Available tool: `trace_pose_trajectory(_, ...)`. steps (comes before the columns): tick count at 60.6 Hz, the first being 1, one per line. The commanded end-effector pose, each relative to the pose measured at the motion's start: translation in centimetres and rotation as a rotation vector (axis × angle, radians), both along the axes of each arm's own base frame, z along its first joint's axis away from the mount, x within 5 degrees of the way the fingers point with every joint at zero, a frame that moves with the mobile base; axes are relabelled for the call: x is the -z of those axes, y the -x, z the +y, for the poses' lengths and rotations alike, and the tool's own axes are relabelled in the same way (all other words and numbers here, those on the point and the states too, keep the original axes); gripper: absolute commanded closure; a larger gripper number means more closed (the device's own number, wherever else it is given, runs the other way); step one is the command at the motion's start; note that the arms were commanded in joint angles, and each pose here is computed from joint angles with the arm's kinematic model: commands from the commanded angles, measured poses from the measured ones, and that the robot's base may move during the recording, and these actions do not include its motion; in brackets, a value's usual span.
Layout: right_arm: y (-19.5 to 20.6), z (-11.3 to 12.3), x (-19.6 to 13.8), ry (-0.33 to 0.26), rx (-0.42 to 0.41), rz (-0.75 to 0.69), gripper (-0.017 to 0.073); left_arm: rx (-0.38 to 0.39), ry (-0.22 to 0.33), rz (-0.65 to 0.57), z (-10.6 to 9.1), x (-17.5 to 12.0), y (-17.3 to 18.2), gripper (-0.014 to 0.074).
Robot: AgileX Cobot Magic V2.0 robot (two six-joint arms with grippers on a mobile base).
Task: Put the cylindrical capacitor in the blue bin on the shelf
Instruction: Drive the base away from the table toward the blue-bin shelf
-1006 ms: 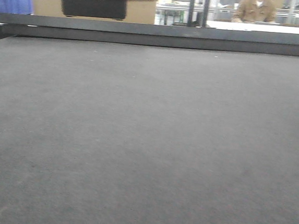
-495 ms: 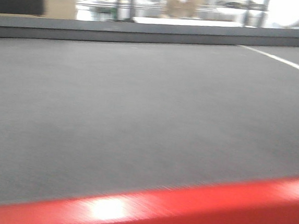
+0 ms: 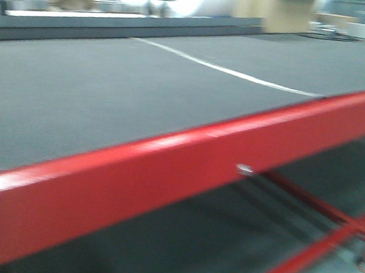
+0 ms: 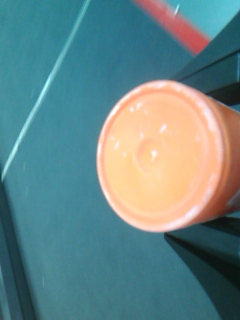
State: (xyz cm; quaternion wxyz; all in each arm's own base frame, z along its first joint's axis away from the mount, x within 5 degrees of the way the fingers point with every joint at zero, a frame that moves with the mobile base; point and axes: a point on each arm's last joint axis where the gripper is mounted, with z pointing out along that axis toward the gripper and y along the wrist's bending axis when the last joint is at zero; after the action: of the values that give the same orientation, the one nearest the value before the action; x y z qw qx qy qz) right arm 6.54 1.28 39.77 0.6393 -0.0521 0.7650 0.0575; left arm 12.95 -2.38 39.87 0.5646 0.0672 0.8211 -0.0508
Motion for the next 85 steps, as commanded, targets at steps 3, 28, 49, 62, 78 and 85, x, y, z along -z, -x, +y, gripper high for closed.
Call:
trace_pose_trajectory(3,0.16,-0.04,-0.31,0.001,0.002,-0.031,0.0721,0.008,0.006,-0.031,-0.08,-0.45,0.10,0.0704)
trace_pose_trajectory(28,0.16,-0.04,-0.31,0.001,0.002,-0.031,0.0721,0.008,0.006,-0.031,-0.08,-0.45,0.10,0.0704)
trace_pose_trajectory(49,0.16,-0.04,-0.31,0.001,0.002,-0.031,0.0721,0.008,0.006,-0.031,-0.08,-0.45,0.10,0.0704)
trace_pose_trajectory(62,0.16,-0.04,-0.31,0.001,0.002,-0.031,0.0721,0.008,0.006,-0.031,-0.08,-0.45,0.10,0.0704)
trace_pose_trajectory(78,0.16,-0.04,-0.31,0.001,0.002,-0.031,0.0721,0.008,0.006,-0.031,-0.08,-0.45,0.10,0.0704)
trace_pose_trajectory(85,0.16,-0.04,-0.31,0.001,0.002,-0.031,0.0721,0.008,0.006,-0.031,-0.08,-0.45,0.10,0.0704)
